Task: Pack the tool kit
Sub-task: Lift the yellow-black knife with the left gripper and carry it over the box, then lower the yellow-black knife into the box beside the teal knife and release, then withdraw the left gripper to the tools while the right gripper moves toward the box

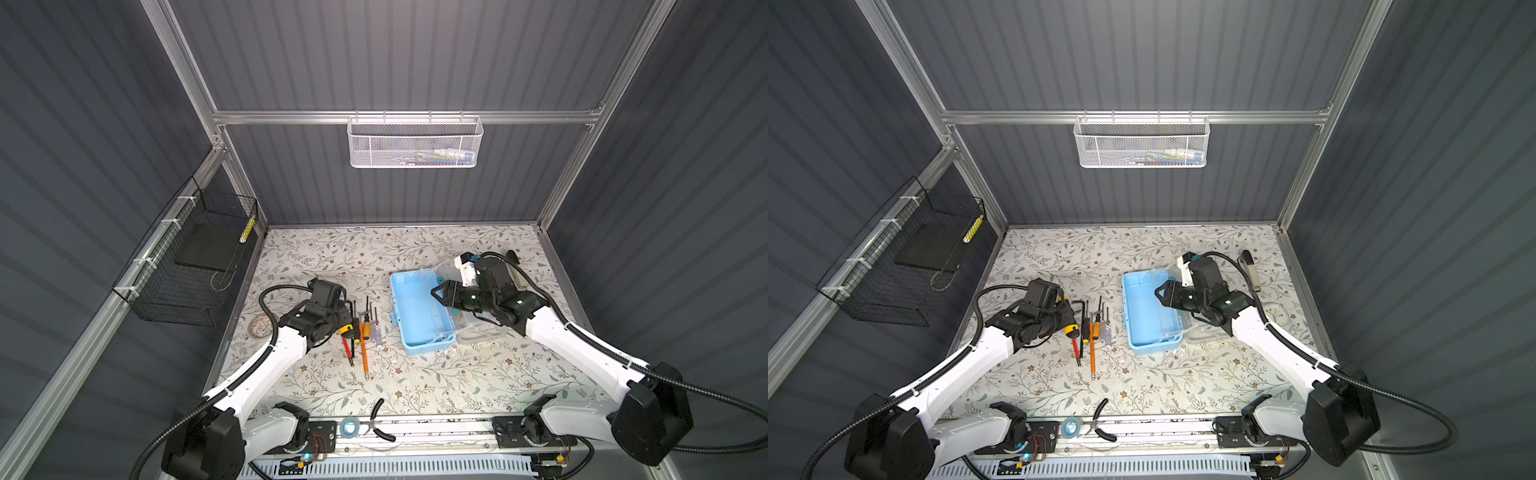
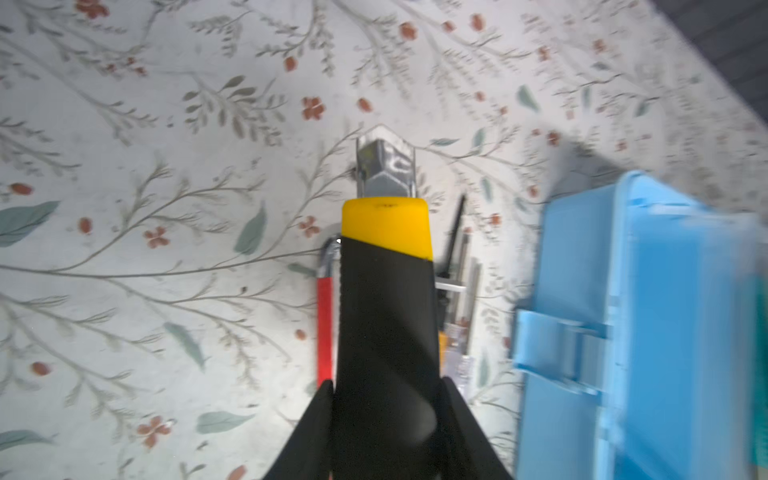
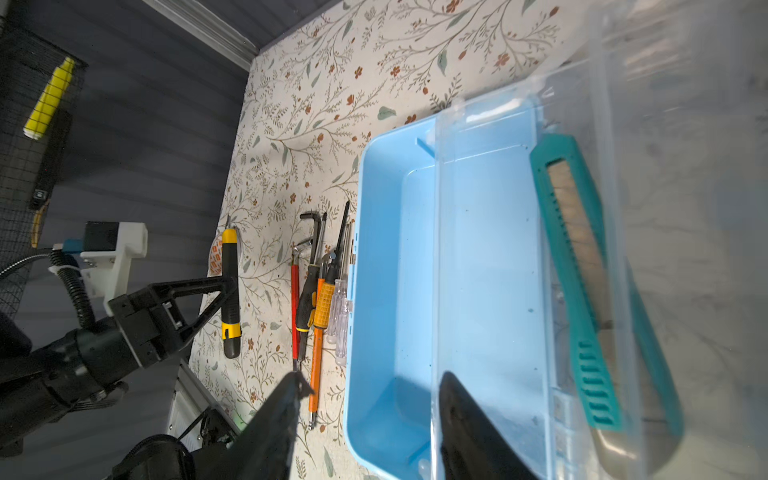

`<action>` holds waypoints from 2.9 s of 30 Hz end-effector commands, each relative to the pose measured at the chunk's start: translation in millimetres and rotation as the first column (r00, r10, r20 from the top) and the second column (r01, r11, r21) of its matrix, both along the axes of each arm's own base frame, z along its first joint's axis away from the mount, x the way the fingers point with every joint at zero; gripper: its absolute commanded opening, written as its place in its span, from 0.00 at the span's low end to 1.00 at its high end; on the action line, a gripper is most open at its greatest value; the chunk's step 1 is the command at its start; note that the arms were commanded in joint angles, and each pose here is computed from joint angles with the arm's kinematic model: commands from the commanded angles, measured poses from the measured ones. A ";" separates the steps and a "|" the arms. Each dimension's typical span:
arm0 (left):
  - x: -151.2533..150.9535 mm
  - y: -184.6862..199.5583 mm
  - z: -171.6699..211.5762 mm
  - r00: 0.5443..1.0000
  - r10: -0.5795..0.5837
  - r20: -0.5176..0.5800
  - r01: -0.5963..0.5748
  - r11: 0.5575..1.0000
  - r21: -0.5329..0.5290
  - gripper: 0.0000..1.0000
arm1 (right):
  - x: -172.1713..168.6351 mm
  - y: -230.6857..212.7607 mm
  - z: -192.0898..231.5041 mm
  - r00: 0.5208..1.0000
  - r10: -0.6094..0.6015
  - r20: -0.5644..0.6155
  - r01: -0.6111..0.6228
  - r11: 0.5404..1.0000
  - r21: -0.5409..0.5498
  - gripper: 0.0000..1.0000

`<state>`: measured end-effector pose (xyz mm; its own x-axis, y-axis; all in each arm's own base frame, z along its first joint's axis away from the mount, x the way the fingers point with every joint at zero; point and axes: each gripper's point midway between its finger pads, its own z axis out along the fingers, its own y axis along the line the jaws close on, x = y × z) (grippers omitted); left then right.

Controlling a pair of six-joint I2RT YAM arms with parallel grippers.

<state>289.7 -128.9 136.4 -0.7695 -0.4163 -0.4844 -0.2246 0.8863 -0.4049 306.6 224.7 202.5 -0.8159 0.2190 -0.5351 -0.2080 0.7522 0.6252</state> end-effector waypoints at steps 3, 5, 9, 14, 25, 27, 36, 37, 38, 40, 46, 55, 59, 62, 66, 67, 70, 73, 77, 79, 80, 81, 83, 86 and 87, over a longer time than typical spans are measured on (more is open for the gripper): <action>13.2 -78.9 57.1 0.986 -0.101 0.130 0.123 0.977 -0.172 0.18 | 0.7 -29.9 19.9 0.994 -0.095 0.044 0.093 0.995 0.043 0.54; 20.1 -108.6 70.5 0.976 -0.133 0.170 0.171 0.958 -0.229 0.18 | -2.3 -42.3 33.2 0.989 -0.125 0.078 0.120 0.991 0.066 0.54; 31.3 -174.1 86.3 0.945 -0.234 0.227 0.288 0.925 -0.246 0.19 | -4.9 -60.5 40.2 0.982 -0.162 0.097 0.157 0.986 0.059 0.54; 43.4 -232.6 82.0 0.918 -0.319 0.234 0.373 0.896 -0.240 0.18 | -8.1 -71.0 42.6 0.977 -0.182 0.113 0.177 0.983 0.059 0.54; 52.2 -291.6 49.4 0.907 -0.380 0.181 0.415 0.881 -0.227 0.19 | -16.5 -80.1 31.7 0.975 -0.201 0.100 0.196 0.979 0.052 0.54; 49.4 -296.6 40.3 0.908 -0.387 0.163 0.415 0.884 -0.215 0.19 | -17.7 -81.6 31.1 0.973 -0.205 0.104 0.200 0.978 0.050 0.54; 38.7 -290.1 9.3 0.932 -0.355 0.076 0.363 0.921 -0.144 0.25 | -23.0 -84.5 25.1 0.974 -0.204 0.098 0.200 0.979 0.042 0.54; 38.5 -288.0 6.9 0.935 -0.348 0.070 0.355 0.925 -0.136 0.27 | -23.5 -84.1 24.5 0.975 -0.201 0.098 0.198 0.979 0.043 0.55; 38.1 -286.1 4.5 0.938 -0.341 0.062 0.346 0.930 -0.126 0.30 | -23.9 -84.0 23.6 0.975 -0.201 0.097 0.198 0.979 0.044 0.55; 37.6 -284.0 2.6 0.940 -0.336 0.056 0.340 0.933 -0.115 0.39 | -24.5 -83.8 22.4 0.975 -0.200 0.095 0.197 0.979 0.047 0.55; 36.2 -284.4 -6.0 0.941 -0.334 0.043 0.337 0.936 -0.097 0.48 | -25.8 -84.6 18.2 0.976 -0.199 0.093 0.196 0.980 0.041 0.55; 41.3 -280.5 11.4 0.936 -0.339 0.096 0.346 0.936 -0.066 0.56 | -27.8 -84.3 26.4 0.976 -0.184 0.113 0.180 0.983 0.045 0.56; 42.4 -267.1 34.5 0.918 -0.358 0.171 0.364 0.931 -0.006 0.66 | -26.5 -81.6 29.2 0.979 -0.162 0.120 0.159 0.987 0.035 0.56; 43.0 -254.0 55.3 0.898 -0.372 0.235 0.370 0.927 0.052 0.88 | -27.0 -79.7 35.8 0.984 -0.135 0.117 0.135 0.991 0.009 0.60; 39.1 -222.8 63.1 0.872 -0.399 0.284 0.359 0.915 0.186 1.00 | -27.8 -81.3 45.4 0.982 -0.133 0.137 0.136 0.991 -0.015 0.67; 37.6 -217.0 65.7 0.864 -0.407 0.297 0.358 0.911 0.207 1.00 | -27.5 -81.1 47.6 0.981 -0.133 0.143 0.137 0.990 -0.022 0.68; 34.3 -203.3 78.1 0.819 -0.461 0.340 0.372 0.880 0.296 1.00 | -27.2 -75.2 55.0 0.981 -0.117 0.157 0.125 0.991 -0.044 0.71; 29.3 -183.1 83.2 0.811 -0.469 0.350 0.347 0.867 0.357 1.00 | -28.6 -64.0 62.5 0.981 -0.093 0.172 0.107 0.991 -0.077 0.72; 19.2 -141.1 82.4 0.863 -0.387 0.324 0.269 0.896 0.354 1.00 | -34.9 -45.0 67.6 0.980 -0.052 0.190 0.076 0.990 -0.121 0.70; 13.7 -119.1 70.7 0.902 -0.358 0.241 0.250 0.889 0.382 1.00 | -38.6 -35.2 64.8 0.983 -0.033 0.180 0.055 0.992 -0.116 0.68; 9.9 -107.9 61.9 0.918 -0.347 0.194 0.244 0.877 0.415 1.00 | -40.6 -30.0 62.0 0.984 -0.025 0.174 0.046 0.992 -0.119 0.68; 5.7 -98.5 52.2 0.928 -0.340 0.154 0.243 0.863 0.443 1.00 | -43.4 -24.0 59.5 0.985 -0.013 0.171 0.035 0.991 -0.131 0.67; -2.1 -80.6 33.5 0.948 -0.305 0.094 0.228 0.852 0.471 0.99 | -50.2 -13.0 52.9 0.986 0.010 0.167 0.018 0.986 -0.166 0.67; -13.9 -57.9 7.6 0.968 -0.246 0.050 0.201 0.878 0.434 0.99 | -61.1 5.0 43.4 0.985 0.041 0.168 -0.004 0.977 -0.213 0.65; -18.7 -50.5 0.4 0.974 -0.224 0.045 0.187 0.895 0.405 0.99 | -64.7 11.6 39.1 0.984 0.053 0.168 -0.012 0.972 -0.235 0.64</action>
